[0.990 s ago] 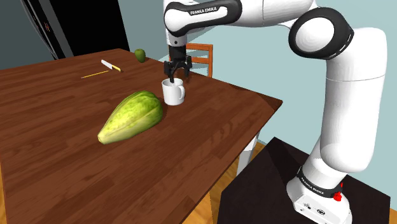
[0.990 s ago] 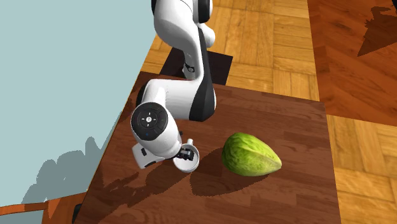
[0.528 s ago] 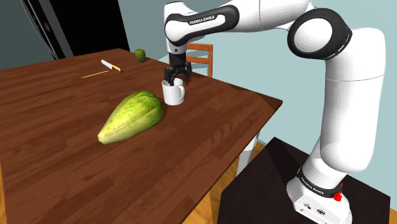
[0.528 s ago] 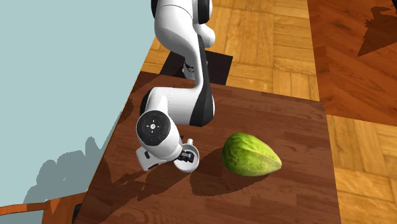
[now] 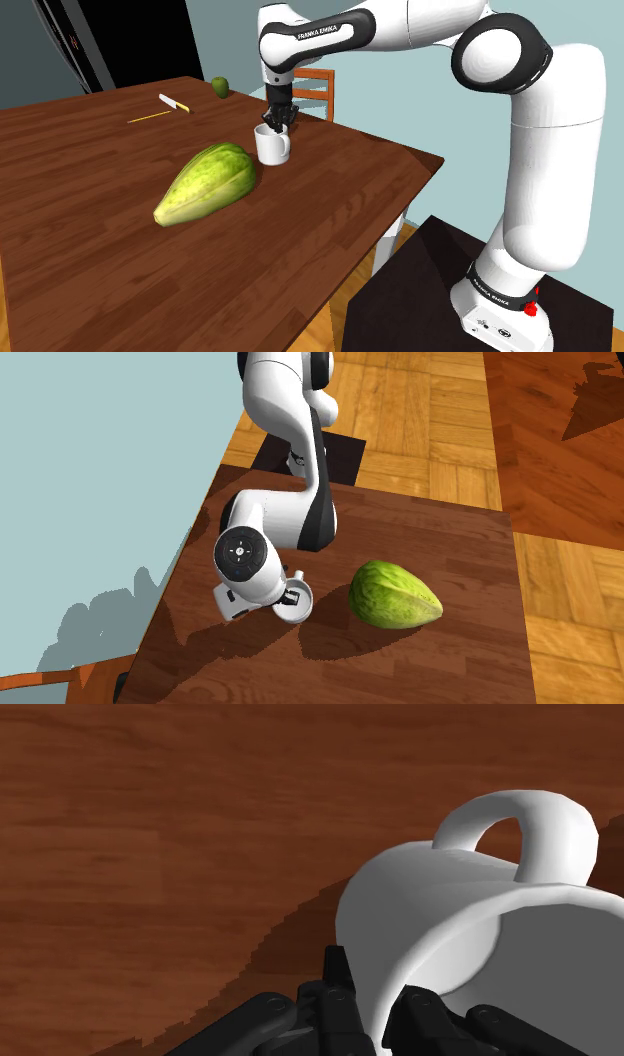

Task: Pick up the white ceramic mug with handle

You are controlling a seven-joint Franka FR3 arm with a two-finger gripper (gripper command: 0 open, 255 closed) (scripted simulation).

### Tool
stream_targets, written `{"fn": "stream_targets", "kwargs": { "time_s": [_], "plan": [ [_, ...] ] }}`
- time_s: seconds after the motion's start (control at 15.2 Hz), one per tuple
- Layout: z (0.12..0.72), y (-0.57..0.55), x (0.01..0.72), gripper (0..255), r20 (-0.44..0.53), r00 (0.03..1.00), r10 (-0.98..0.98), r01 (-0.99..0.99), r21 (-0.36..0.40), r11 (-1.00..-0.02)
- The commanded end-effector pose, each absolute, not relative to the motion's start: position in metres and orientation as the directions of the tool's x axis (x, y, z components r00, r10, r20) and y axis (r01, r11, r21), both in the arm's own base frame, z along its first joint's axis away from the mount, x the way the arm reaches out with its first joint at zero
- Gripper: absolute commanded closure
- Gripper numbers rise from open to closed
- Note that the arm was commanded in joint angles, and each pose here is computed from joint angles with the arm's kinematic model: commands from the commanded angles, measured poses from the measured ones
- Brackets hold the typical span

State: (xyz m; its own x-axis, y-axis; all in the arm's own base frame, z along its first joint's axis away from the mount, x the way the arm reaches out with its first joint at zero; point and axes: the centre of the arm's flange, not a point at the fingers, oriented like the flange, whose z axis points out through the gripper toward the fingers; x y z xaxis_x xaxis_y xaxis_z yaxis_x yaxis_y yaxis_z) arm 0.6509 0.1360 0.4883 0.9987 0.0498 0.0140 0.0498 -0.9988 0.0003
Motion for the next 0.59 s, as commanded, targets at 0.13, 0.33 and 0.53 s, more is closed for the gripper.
{"fn": "stream_targets", "kwargs": {
  "time_s": [0.13,0.33,0.53],
  "plan": [
    [0.493,0.137,0.650,255,0.013,0.999,0.050,0.050,0.000,-0.999],
    [0.509,0.137,0.650,255,0.013,0.999,0.050,0.050,0.000,-0.999],
    [0.524,0.137,0.650,255,0.013,0.999,0.050,0.050,0.000,-0.999]
  ]
}}
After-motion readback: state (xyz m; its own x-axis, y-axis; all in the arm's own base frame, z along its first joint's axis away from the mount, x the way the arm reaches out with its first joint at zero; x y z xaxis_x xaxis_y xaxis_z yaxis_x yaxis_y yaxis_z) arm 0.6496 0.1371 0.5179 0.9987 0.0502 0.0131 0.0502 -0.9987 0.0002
